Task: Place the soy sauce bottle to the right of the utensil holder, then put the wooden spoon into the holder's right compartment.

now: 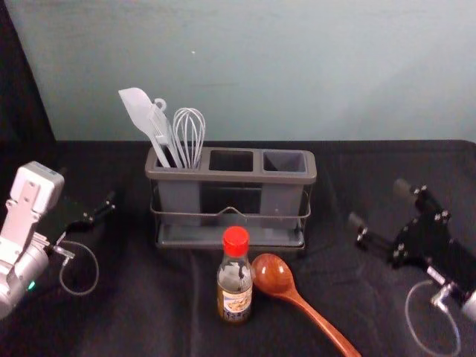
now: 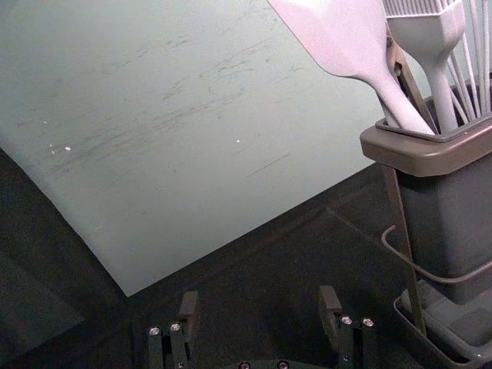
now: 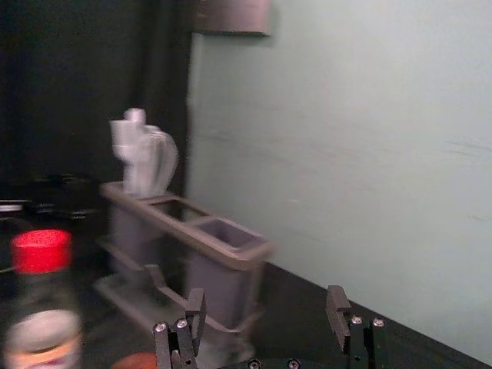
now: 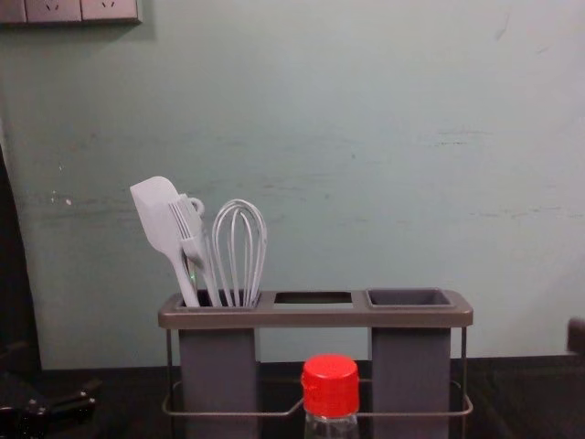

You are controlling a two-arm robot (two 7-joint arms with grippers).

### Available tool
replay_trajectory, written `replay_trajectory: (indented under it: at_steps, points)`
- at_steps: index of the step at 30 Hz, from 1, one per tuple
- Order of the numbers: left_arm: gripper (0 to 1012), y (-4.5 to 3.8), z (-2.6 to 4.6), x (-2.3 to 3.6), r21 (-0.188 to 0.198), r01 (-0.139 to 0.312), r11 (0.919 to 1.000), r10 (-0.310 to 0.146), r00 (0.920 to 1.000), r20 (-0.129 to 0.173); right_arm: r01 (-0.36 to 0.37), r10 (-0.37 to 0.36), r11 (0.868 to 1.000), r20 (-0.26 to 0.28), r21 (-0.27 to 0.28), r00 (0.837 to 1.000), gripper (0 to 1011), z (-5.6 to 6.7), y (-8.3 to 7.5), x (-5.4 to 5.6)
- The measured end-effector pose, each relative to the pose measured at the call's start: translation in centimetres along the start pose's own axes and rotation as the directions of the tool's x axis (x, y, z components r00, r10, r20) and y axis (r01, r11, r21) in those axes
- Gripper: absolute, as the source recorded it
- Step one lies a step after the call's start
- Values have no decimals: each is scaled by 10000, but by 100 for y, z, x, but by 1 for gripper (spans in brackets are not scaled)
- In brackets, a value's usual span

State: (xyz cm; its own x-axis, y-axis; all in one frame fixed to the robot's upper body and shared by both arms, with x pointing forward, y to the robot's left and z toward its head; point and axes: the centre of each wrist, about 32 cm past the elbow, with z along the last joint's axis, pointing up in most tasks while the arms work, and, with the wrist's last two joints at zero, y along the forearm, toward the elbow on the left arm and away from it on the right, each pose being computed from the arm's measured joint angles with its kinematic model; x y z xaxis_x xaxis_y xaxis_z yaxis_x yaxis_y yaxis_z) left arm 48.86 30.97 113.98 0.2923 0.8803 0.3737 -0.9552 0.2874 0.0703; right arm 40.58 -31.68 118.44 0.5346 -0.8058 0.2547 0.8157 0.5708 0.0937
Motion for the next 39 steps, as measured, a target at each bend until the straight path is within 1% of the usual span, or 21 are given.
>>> replay_trajectory:
  at_steps: [2, 3, 5, 7, 8, 10, 11, 14, 15, 18, 20, 21, 22, 24, 26, 27, 29, 30, 33, 34, 39]
  points:
    - [1011, 0, 0, 0, 0, 0, 10000, 0, 10000, 0, -400, 400, 9992, -47, 10, 9992, 1004, 9, -24, -29]
    - [1012, 0, 0, 0, 0, 0, 10000, 0, 10000, 1, -774, 774, 9970, -87, 21, 9970, 1004, 14, -42, -54]
    - [1011, 0, 0, 0, -1, 0, 10000, 0, 10000, 0, -1118, 1118, 9937, -136, 32, 9936, 1004, 17, -56, -77]
    - [1012, 0, 0, 0, 0, 0, 10000, 0, 10000, 0, -1600, 1601, 9871, -269, 38, 9867, 1004, 15, -68, -108]
    - [1011, 0, 0, 0, -1, 0, 10000, 0, 10000, 0, -1916, 1917, 9814, -390, 58, 9807, 1004, 11, -66, -126]
    - [1012, 0, 0, 0, -1, 0, 10000, 0, 10000, 0, -2233, 2234, 9747, -472, 81, 9736, 1004, 11, -52, -140]
    - [1011, 0, 0, 0, 0, 0, 10000, 0, 10000, 0, -2542, 2541, 9671, -502, 51, 9659, 1004, 14, -29, -150]
    - [1011, 0, 0, 0, 0, 0, 10000, 0, 10000, 0, -3059, 3051, 9520, -602, -54, 9504, 1004, 13, 23, -164]
    - [1011, 0, 0, 0, 0, 0, 10000, 0, 10000, 0, -3356, 3343, 9420, -650, -95, 9402, 1004, 18, 71, -172]
    - [1011, 0, 0, 0, 0, 0, 10000, 0, 10000, 0, -3737, 3719, 9275, -736, -121, 9254, 1004, 19, 137, -186]
    - [1012, 0, 0, 0, 1, 0, 10000, 0, 10000, 0, -4146, 4125, 9100, -879, -70, 9067, 1004, 25, 249, -213]
    - [1011, 0, 0, 0, 0, 0, 10000, 0, 10000, 0, -4146, 4125, 9100, -879, -70, 9067, 1004, 25, 249, -213]
    - [1011, 0, 0, 0, 0, 0, 10000, 0, 10000, 0, -4302, 4278, 9027, -975, -37, 8986, 1004, 22, 308, -225]
    - [1011, 0, 0, 0, 0, 0, 10000, 0, 10000, 0, -4447, 4424, 8957, -1065, 17, 8905, 1004, 21, 394, -235]
    - [1011, 0, 0, 0, 0, 0, 10000, 0, 10000, 0, -4543, 4519, 8908, -1127, 49, 8849, 1004, 20, 452, -238]
    - [1012, 0, 0, 0, 0, 0, 10000, 0, 10000, -1, -4621, 4594, 8868, -1219, 62, 8798, 1004, 9, 512, -244]
    - [1011, 0, 0, 0, 0, 0, 10000, 0, 10000, 1, -4685, 4654, 8834, -1296, 75, 8756, 1004, 2, 567, -246]
    - [1011, 0, 0, 0, 1, 0, 10000, 0, 10000, 0, -4747, 4712, 8801, -1380, 85, 8712, 1004, -8, 619, -252]
    - [1011, 0, 0, 0, -1, 0, 10000, 0, 10000, -1, -4800, 4760, 8772, -1484, 96, 8669, 1004, -20, 687, -254]
    - [1011, 0, 0, 0, 0, 0, 10000, 0, 10000, 1, -4821, 4778, 8761, -1543, 107, 8648, 1004, -27, 731, -255]
    - [1011, 0, 0, 0, 1, 0, 10000, 0, 10000, 0, -4814, 4757, 8765, -1629, 50, 8644, 1004, -45, 821, -254]
